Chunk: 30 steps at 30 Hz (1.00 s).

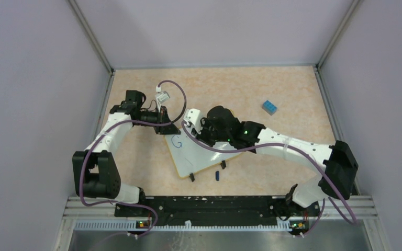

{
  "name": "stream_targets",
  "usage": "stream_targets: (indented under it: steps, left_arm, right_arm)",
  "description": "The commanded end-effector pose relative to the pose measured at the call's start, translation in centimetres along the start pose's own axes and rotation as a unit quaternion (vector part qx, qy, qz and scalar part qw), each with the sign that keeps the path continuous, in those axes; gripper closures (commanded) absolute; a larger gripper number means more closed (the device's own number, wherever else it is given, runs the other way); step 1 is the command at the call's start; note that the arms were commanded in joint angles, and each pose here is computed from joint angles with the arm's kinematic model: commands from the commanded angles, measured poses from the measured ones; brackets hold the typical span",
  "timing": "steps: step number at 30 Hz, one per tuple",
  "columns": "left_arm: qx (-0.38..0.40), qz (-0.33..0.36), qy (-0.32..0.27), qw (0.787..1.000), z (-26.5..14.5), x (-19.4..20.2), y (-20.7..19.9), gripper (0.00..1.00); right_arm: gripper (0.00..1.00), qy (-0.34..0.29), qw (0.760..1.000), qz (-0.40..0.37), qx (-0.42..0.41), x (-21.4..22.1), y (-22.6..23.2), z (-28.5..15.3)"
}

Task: Write a sentence on the whiteboard

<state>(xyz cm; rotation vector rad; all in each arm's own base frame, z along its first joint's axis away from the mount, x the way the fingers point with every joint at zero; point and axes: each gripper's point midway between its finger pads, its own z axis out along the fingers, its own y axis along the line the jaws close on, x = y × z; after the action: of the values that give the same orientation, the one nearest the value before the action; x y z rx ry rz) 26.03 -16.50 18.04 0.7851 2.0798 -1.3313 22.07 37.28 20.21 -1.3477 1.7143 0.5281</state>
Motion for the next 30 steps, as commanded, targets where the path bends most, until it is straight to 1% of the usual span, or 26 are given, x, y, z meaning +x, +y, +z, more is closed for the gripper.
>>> stream_targets:
  steps: [1, 15, 22, 30]
  left_arm:
    - [-0.025, 0.018, 0.003, 1.000, -0.3, -0.2, 0.7, 1.00]
    - [-0.025, 0.020, 0.004, 0.999, -0.3, -0.1, 0.7, 1.00]
    - [-0.026, 0.020, 0.005, 0.999, -0.3, 0.0, 0.7, 1.00]
    - [-0.026, 0.019, 0.005, 0.999, -0.3, 0.0, 0.7, 1.00]
  right_arm:
    - [1.00, -0.011, 1.000, 0.001, 0.013, -1.0, -0.7, 0.5]
    - [1.00, -0.012, 1.000, 0.000, -0.003, -1.6, -0.3, 1.6]
    - [1.00, 0.003, 1.000, -0.009, -0.017, -0.7, 0.8, 2.0]
    - [1.00, 0.016, 1.000, -0.009, -0.018, 0.8, 1.2, 1.4]
